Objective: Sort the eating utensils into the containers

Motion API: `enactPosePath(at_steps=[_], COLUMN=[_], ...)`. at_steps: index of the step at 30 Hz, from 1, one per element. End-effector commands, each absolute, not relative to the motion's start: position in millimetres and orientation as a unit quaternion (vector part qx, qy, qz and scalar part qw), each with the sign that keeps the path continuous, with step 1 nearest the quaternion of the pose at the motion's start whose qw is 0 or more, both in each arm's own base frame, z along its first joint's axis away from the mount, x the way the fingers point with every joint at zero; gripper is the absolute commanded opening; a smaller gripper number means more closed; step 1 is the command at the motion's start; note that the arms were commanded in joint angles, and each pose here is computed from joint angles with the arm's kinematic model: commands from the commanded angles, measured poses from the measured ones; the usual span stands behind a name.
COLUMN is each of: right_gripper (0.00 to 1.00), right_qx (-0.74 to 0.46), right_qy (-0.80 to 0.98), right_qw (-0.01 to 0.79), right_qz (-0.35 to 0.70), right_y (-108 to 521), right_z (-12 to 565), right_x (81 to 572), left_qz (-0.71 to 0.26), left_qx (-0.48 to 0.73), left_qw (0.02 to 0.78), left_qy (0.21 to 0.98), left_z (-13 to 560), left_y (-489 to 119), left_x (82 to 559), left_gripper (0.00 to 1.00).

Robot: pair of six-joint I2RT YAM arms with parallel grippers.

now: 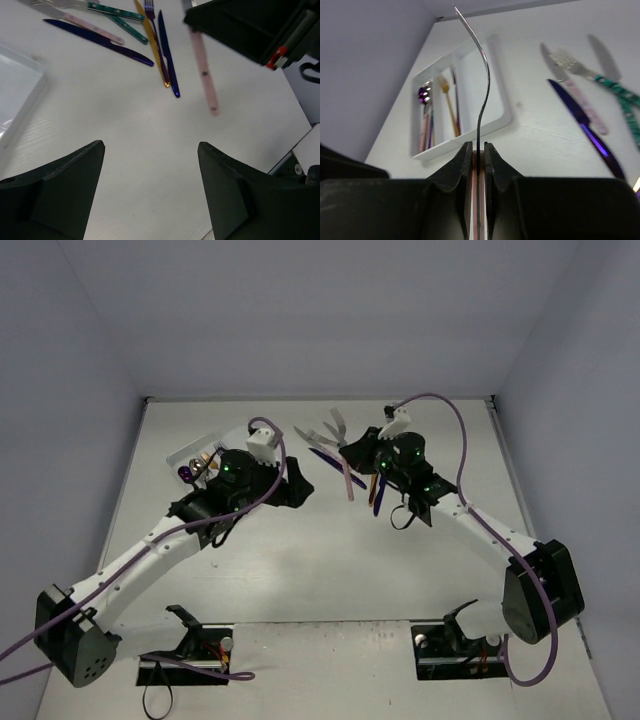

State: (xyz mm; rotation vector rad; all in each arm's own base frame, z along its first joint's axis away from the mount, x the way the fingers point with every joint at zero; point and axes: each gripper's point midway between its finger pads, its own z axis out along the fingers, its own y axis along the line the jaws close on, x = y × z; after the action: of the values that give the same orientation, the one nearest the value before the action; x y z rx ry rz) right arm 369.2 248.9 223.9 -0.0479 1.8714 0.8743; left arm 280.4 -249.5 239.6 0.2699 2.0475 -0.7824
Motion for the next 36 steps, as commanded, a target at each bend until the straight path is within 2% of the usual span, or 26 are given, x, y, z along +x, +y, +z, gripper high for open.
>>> enactPosePath(at_steps=[1,9,18,24,28,29,30,32,36], right_gripper=[0.00,0.00,0.00,0.00,0.00,0.00,0.00,0.10,0.28], right_qx=[-0.015,0.004,0.009,0.006,0.007,0.008,0.008,0.006,0.006], right_qy=[0.677,0.654,0.647,0.647,0.649,0.649,0.650,0.654,0.667], right_qw=[0.565,0.560,0.551,0.546,0.544,0.544,0.544,0.544,0.543], right_qz=[0.472,0.508,0.527,0.533,0.532,0.531,0.530,0.526,0.510], right_y=[274,286,292,298,298,298,298,298,297], right_z=[301,308,307,304,300,299,298,293,282], right_x=[353,341,335,332,332,332,332,333,336], left_qz=[-0.363,-0.347,-0.333,-0.338,-0.340,-0.339,-0.335,-0.332,-0.321], left_qx=[0.099,0.098,0.071,0.065,0.056,0.053,0.045,0.034,0.020], left_qw=[0.516,0.514,0.518,0.515,0.516,0.516,0.519,0.521,0.521], left_qy=[0.769,0.778,0.785,0.785,0.784,0.785,0.785,0.786,0.791], left_z=[299,288,278,277,275,274,274,273,266], left_y=[-287,-313,-314,-319,-317,-316,-312,-309,-300], left_x=[297,303,316,319,318,318,319,319,317], left_gripper=[0.72,0.71,0.58,0.41,0.23,0.22,0.11,0.01,0.00])
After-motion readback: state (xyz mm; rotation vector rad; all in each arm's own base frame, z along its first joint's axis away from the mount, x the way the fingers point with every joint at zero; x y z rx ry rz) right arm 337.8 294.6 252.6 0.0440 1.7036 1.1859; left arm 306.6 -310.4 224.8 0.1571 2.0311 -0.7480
